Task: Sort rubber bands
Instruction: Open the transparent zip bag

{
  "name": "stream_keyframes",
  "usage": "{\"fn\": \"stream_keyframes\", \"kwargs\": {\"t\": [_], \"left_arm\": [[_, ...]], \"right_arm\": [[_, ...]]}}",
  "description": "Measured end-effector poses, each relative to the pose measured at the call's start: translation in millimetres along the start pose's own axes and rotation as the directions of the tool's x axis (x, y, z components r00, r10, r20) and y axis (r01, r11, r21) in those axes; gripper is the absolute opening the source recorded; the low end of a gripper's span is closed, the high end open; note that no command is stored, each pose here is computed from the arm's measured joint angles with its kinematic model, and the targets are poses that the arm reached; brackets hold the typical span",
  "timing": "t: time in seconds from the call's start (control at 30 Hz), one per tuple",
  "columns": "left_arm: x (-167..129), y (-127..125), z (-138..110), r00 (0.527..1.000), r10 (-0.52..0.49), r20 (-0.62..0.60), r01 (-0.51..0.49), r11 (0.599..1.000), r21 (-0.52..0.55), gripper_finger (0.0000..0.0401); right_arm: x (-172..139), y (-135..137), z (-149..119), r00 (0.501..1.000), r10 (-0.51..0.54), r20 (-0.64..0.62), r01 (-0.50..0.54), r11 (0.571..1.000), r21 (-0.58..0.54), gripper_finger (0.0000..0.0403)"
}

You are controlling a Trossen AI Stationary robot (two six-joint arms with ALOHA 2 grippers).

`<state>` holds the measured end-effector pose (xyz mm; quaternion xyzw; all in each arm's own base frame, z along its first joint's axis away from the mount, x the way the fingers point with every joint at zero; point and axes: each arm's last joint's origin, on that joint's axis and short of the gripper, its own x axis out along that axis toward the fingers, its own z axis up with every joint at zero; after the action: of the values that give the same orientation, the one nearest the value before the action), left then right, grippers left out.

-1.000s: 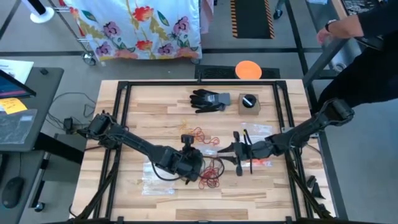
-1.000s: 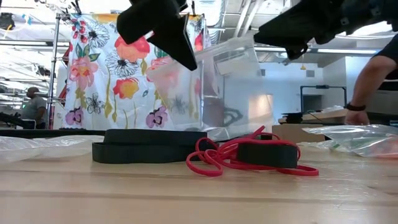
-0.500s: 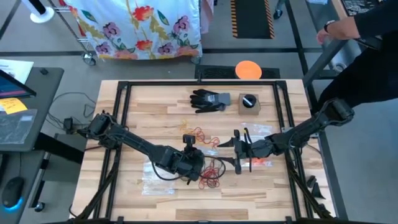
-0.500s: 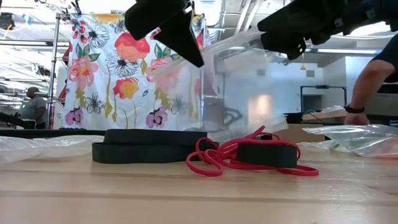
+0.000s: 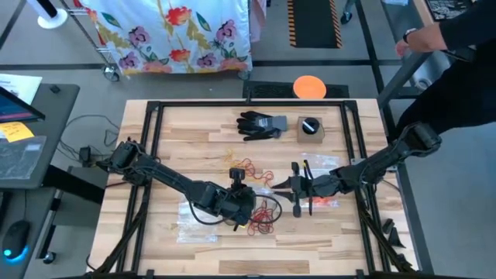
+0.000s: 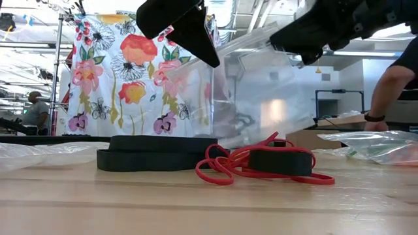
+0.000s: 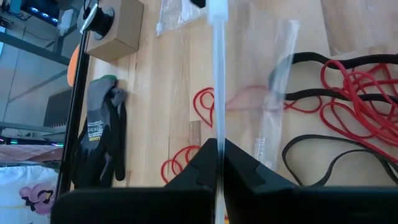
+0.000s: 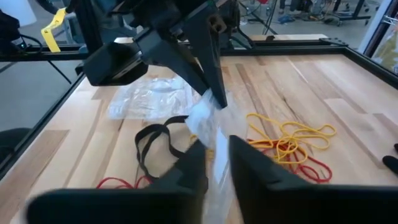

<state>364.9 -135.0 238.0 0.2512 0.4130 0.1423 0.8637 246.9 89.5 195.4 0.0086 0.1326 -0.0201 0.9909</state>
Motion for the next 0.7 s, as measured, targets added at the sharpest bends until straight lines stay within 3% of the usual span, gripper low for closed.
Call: {"fn": "stream_keyframes", "kwargs": {"t": [0.1, 0.37, 0.57, 0.7], "left_arm": [[-0.1, 0.1, 0.1, 1.000, 0.000, 0.001, 0.000, 1.000, 0.002, 0.0002], [-0.2, 0.2, 4.4, 0.999, 0.000, 0.037, -0.003, 0.997, 0.082, 0.0029], [-0.3, 0.8, 2.5, 1.000, 0.022, 0.021, -0.024, 0.994, 0.111, 0.0096], [-2.3, 1.9, -7.1, 0.992, 0.116, -0.049, -0.111, 0.990, 0.088, 0.0155]], "right_arm": [[0.0, 0.0, 0.0, 1.000, 0.001, 0.000, -0.001, 1.000, -0.003, 0.0009], [0.2, 0.8, 1.6, 1.000, 0.011, 0.004, -0.011, 1.000, 0.000, 0.0001], [-5.8, 6.6, 9.7, 1.000, 0.003, 0.010, -0.003, 1.000, -0.011, 0.0001], [-26.5, 13.3, 18.0, 0.998, -0.055, -0.012, 0.055, 0.998, -0.016, 0.0001]]}}
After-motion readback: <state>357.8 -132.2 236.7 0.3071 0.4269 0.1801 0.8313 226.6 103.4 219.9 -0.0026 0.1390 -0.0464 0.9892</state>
